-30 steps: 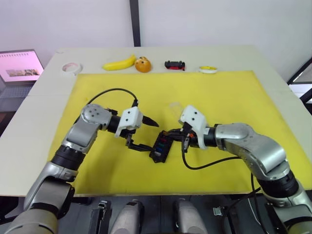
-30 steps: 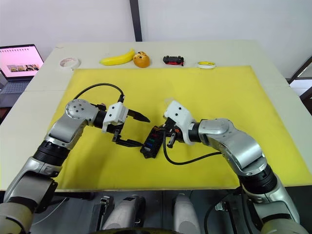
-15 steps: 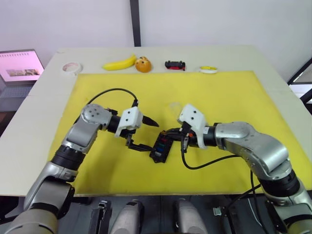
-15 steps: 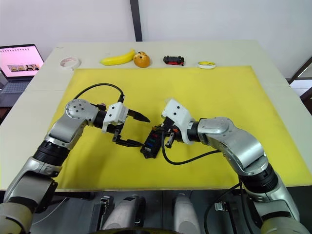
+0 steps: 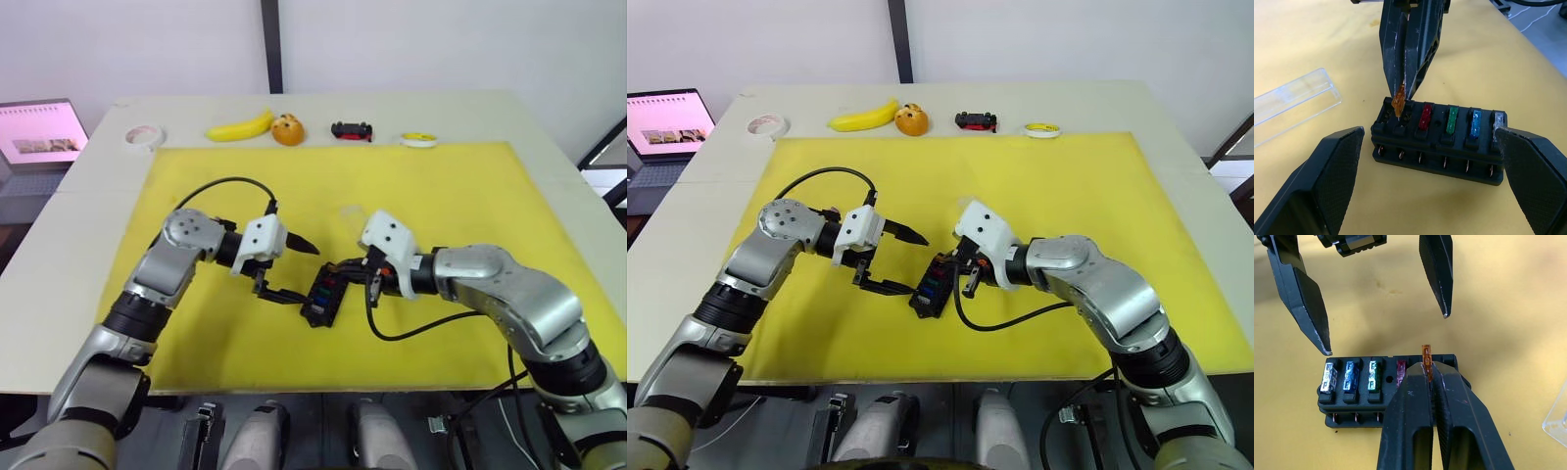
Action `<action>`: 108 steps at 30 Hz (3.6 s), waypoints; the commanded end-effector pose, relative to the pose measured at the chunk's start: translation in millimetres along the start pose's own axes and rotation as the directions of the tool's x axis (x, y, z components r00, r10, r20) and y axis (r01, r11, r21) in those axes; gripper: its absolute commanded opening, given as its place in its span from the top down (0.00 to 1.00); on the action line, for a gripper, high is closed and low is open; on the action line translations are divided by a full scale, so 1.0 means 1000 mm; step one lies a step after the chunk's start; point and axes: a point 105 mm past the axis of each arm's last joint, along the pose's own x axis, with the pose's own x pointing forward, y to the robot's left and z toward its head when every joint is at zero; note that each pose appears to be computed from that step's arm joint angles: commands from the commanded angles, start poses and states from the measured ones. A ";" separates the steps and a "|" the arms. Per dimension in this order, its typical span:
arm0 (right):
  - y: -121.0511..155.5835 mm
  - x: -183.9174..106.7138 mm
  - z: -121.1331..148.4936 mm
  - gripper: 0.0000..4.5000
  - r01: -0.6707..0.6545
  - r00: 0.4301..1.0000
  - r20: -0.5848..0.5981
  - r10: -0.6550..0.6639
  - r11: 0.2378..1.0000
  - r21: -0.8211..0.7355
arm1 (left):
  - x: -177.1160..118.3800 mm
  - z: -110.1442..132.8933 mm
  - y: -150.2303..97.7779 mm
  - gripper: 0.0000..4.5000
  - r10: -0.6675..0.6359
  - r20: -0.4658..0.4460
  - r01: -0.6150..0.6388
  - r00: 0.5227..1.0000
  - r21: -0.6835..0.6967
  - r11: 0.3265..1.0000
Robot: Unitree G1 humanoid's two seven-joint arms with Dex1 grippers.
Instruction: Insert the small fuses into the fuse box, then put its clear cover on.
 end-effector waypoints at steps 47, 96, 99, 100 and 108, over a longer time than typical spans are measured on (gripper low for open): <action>-0.004 0.000 0.013 0.95 0.005 0.998 -0.061 -0.012 0.995 -0.101 | -0.004 0.007 0.005 0.00 0.032 0.009 -0.032 0.999 0.044 0.999; -0.006 0.006 0.010 0.95 -0.051 0.974 -0.226 0.021 0.990 -0.128 | 0.000 0.006 0.003 0.00 0.049 0.027 -0.050 0.998 0.039 0.998; -0.006 0.006 0.009 0.95 -0.046 0.973 -0.229 0.017 0.991 -0.126 | 0.001 0.006 0.003 0.00 0.050 0.028 -0.051 0.998 0.039 0.998; -0.007 0.007 0.008 0.95 -0.040 0.973 -0.229 0.010 0.991 -0.125 | 0.001 0.007 0.003 0.00 0.050 0.028 -0.051 0.998 0.040 0.998; -0.009 0.005 0.010 0.95 -0.024 0.978 -0.208 0.002 0.994 -0.103 | 0.001 0.006 0.003 0.00 0.050 0.027 -0.051 0.998 0.040 0.998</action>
